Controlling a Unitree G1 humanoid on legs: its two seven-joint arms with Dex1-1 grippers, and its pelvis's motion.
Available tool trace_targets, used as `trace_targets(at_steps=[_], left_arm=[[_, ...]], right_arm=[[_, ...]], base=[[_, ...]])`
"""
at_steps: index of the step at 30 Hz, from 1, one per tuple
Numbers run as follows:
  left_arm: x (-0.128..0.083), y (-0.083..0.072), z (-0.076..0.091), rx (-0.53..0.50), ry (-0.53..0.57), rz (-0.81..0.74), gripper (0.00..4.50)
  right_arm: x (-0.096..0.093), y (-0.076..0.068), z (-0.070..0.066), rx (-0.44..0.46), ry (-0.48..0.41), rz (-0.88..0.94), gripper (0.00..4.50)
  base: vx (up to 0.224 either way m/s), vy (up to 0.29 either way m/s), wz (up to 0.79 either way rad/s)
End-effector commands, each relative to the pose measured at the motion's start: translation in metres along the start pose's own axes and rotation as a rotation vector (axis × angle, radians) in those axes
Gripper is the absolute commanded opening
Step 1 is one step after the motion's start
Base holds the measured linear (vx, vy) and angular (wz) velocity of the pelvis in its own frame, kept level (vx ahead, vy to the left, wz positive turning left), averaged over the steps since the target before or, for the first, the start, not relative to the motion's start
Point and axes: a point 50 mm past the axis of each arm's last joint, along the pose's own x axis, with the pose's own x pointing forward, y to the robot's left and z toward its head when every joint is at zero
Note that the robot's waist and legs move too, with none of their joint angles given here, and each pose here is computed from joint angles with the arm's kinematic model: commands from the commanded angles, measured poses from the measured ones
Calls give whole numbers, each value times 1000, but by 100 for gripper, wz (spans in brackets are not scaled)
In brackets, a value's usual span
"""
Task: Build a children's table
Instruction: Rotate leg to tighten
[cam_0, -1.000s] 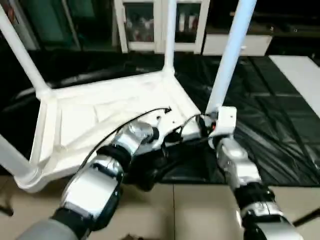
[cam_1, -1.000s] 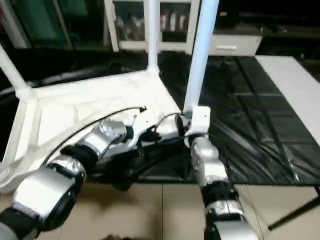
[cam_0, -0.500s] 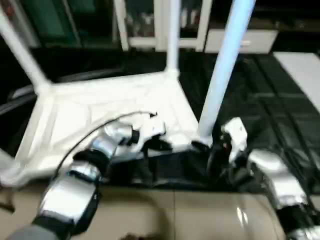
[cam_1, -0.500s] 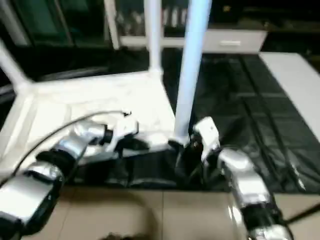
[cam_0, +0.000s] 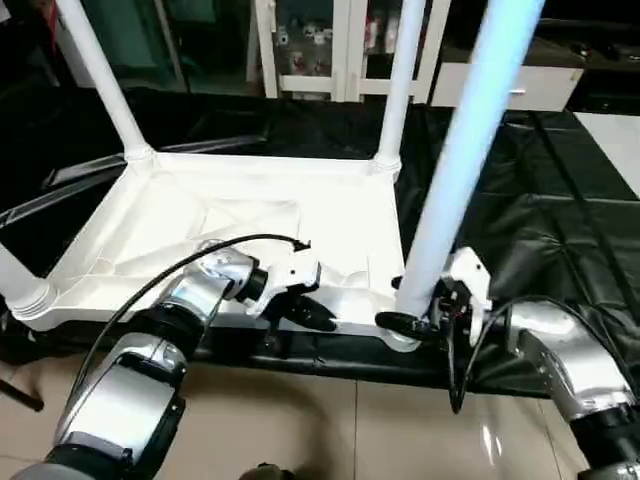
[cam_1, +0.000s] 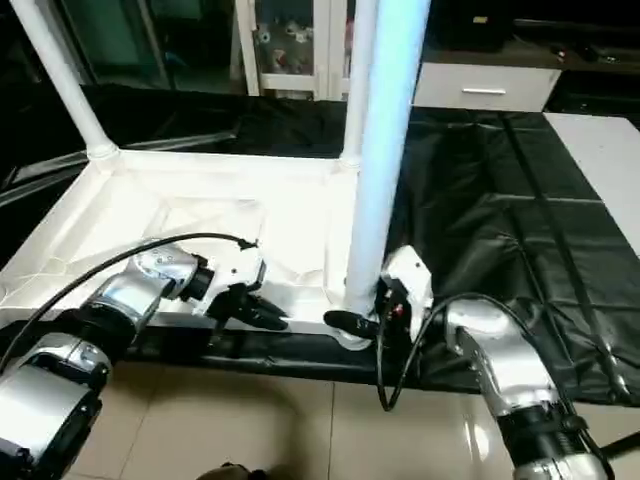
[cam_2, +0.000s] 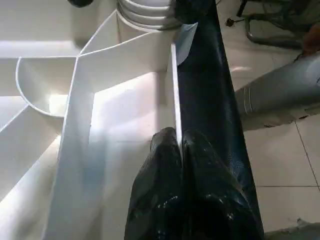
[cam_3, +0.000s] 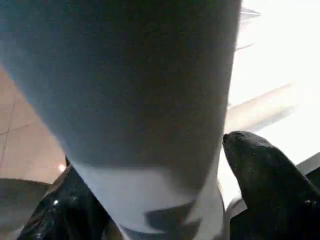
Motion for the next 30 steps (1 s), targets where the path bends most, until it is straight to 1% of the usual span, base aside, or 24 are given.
trace_targets(at_steps=[1, 2, 5, 7, 8, 9, 12, 13, 14, 15, 16, 18, 21, 22, 23, 24, 25, 26, 27, 28, 30], left_arm=[[10, -8, -2, 11, 40, -108, 0], [10, -8, -2, 11, 40, -108, 0], [9, -9, -3, 7, 45, -106, 0], [8, -10, -5, 3, 50, -105, 0], [8, -10, -5, 3, 50, -105, 0], [7, -10, -6, 2, 53, -103, 0], [7, -10, -6, -2, 53, -91, 0], [8, -8, -6, -3, 52, -68, 0], [8, -8, -6, -4, 52, -64, 0], [8, -6, -5, -5, 48, -32, 0], [10, 2, -3, -15, 41, 62, 0], [11, 6, -2, -27, 40, 109, 0], [15, 16, 3, -45, 32, 228, 0], [19, 25, 9, -60, 17, 330, 0], [22, 29, 13, -69, 15, 381, 0], [22, 29, 13, -69, 15, 381, 0], [24, 32, 16, -73, 17, 426, 0], [26, 38, 20, -82, 22, 512, 0], [26, 39, 21, -84, 25, 531, 0], [27, 44, 24, -85, 31, 603, 0], [29, 48, 28, -90, 37, 675, 0]], right_arm=[[6, 1, 0, -13, 39, 36, 320], [6, 1, 0, -12, 40, 37, 320], [3, 1, -3, -1, 64, 60, 288], [1, 1, -5, 11, 77, 69, 277], [1, 1, -5, 12, 76, 69, 277], [2, 1, -5, 18, 72, 69, 260], [3, -2, -7, 40, 52, 30, 254], [4, -6, -9, 61, 35, -42, 253], [5, -7, -9, 64, 32, -54, 253], [8, -11, -11, 111, 11, -135, 253], [15, -15, -15, 187, -29, -255, 252], [19, -15, -17, 228, -48, -310, 252], [32, -14, -21, 280, -78, -426, 251], [44, -15, -24, 303, -84, -551, 251], [52, -17, -25, 322, -85, -640, 251], [52, -17, -25, 322, -85, -640, 251], [55, -19, -25, 331, -81, -699, 251], [60, -24, -24, 344, -82, -816, 251], [62, -25, -23, 348, -85, -840, 251], [66, -27, -21, 369, -103, -901, 250], [74, -30, -16, 401, -140, -957, 250]], base=[[0, 0, 0], [0, 0, 0], [0, 0, 0], [0, 0, 0], [0, 0, 0], [0, 0, 0], [0, 0, 0], [0, 0, 0], [0, 0, 0], [0, 0, 0], [0, 0, 0], [0, 0, 0], [-54, 10, -3], [-71, 17, -2], [-76, 24, -8], [-76, 24, -8], [-60, 39, -14], [-54, 44, -12], [-54, 44, -12], [-56, 37, -6], [-58, 32, -2]])
